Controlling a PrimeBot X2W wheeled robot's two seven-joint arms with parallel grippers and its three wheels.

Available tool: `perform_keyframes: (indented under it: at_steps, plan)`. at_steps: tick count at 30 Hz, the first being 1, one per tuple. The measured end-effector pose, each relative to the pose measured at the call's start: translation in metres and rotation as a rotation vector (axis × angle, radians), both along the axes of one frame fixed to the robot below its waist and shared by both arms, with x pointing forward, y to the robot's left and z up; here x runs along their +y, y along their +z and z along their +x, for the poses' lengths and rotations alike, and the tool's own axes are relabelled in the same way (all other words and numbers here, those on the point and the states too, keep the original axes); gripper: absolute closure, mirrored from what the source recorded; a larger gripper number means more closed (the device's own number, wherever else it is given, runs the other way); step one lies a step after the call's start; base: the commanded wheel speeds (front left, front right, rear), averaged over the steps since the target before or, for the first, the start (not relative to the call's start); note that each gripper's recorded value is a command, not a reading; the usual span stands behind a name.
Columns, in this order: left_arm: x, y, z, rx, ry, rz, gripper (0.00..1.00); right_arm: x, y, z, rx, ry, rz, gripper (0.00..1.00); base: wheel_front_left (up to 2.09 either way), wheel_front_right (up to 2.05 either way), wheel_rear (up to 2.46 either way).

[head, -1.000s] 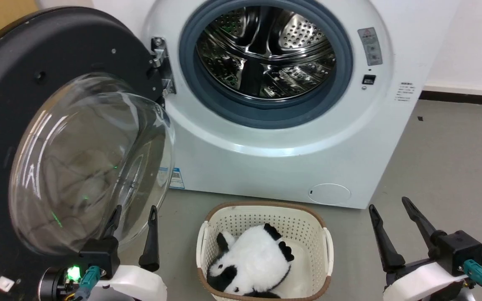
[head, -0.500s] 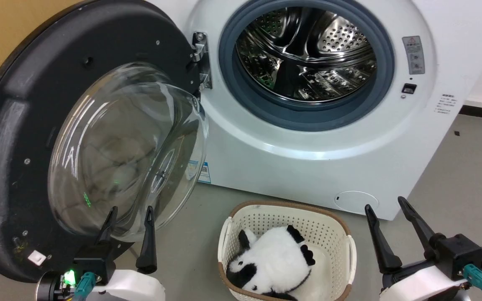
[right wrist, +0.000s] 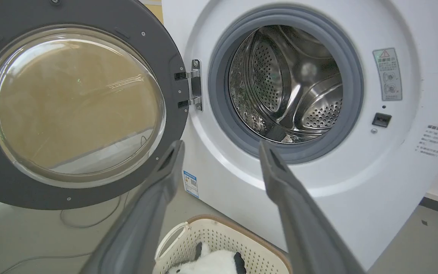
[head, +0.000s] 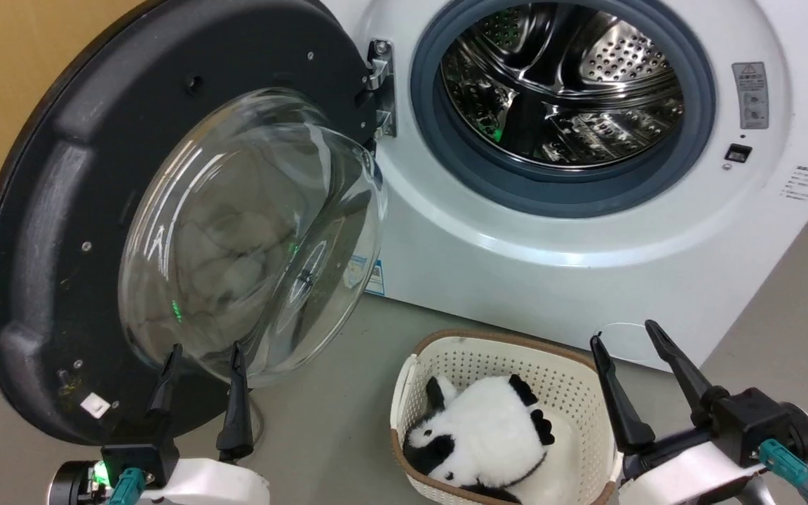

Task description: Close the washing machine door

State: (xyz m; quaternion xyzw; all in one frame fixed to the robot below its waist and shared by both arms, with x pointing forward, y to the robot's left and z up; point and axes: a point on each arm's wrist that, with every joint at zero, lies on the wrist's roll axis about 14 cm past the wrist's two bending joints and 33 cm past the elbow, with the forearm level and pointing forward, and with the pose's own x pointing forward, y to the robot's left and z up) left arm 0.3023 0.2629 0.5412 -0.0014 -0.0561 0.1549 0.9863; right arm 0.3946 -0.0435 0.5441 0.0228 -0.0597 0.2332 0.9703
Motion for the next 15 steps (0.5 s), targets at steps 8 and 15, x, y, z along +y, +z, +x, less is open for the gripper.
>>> perform_keyframes:
  at_steps: [8, 15]
  plan:
    - [0.012, 0.003, -0.013, -0.020, 0.054, -0.005, 0.00, 0.023, 0.003, 0.003, -0.010, 0.065, 0.023, 0.00, 0.00, 0.00, 0.00]
    - [0.024, 0.005, -0.027, -0.030, 0.107, 0.001, 0.00, 0.042, 0.005, 0.002, -0.017, 0.123, 0.043, 0.00, -0.02, -0.02, -0.02]
